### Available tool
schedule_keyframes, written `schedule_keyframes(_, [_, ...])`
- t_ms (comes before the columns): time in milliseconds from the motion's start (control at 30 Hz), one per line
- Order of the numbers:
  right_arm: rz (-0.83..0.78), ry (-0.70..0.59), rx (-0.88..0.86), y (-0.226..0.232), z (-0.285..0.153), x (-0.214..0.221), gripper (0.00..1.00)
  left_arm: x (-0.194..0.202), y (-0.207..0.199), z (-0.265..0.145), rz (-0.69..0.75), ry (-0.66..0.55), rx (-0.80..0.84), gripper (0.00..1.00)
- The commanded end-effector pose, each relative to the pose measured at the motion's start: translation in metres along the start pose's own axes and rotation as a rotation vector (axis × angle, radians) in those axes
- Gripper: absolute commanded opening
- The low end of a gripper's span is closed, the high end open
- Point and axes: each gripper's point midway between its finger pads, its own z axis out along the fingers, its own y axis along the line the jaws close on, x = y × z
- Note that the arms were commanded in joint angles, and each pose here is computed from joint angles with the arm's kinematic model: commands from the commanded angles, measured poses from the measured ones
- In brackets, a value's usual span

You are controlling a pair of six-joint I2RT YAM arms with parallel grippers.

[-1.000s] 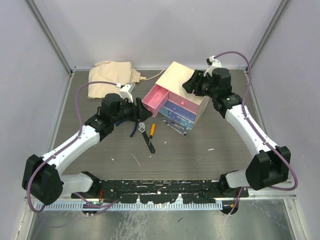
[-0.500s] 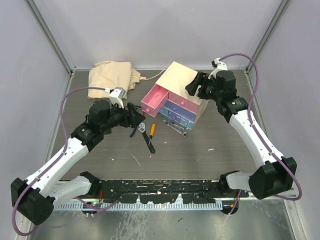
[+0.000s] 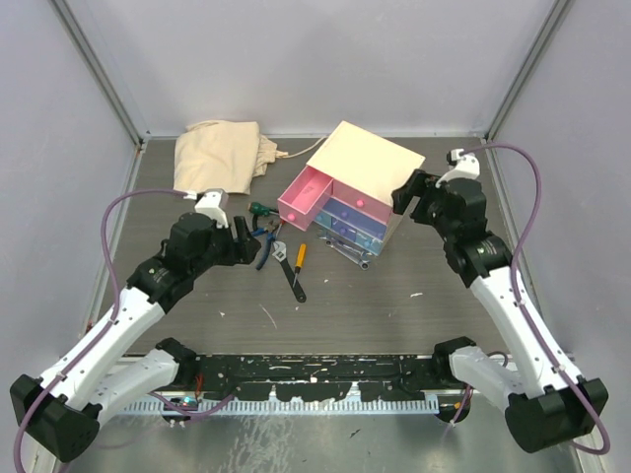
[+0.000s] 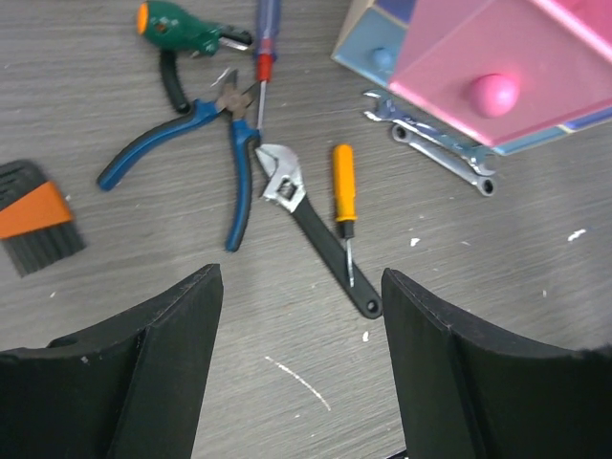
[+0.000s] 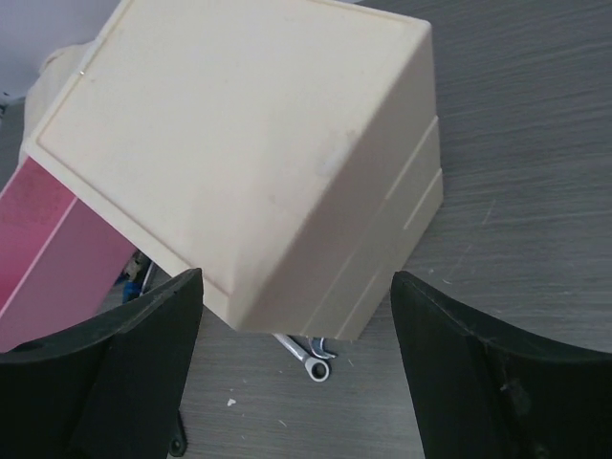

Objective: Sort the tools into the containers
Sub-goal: Pick up the wrench from the center of the board.

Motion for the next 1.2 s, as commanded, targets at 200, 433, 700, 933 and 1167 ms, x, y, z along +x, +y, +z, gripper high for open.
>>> schedule_keyframes(200, [-0.007,-0.073,0.077,-0.031,-0.043,0.018,0.82,0.006,0.039,-0.007,-0.055,-0.013,-0.219,0.69])
schedule_keyframes(433, [-0.014,0.018,0.030,-0.032,-0.051,0.052,0.82,0.002,0.049,-0.004,-0.047,-0.005,-0.289,0.70])
schedule_keyframes(700, [0.009,0.108,-0.044,-0.023,-0.050,0.082,0.83,0.000,0.088,-0.002,-0.063,0.059,-0.519,0.72])
schedule_keyframes(933, [0.008,0.166,-0.107,-0.015,-0.051,0.096,0.82,0.002,0.119,0.018,-0.158,0.128,-0.574,0.75])
schedule_keyframes(1167, [0.018,0.208,-0.167,-0.006,-0.054,0.107,0.82,0.024,0.154,0.049,-0.225,0.242,-0.643,0.81])
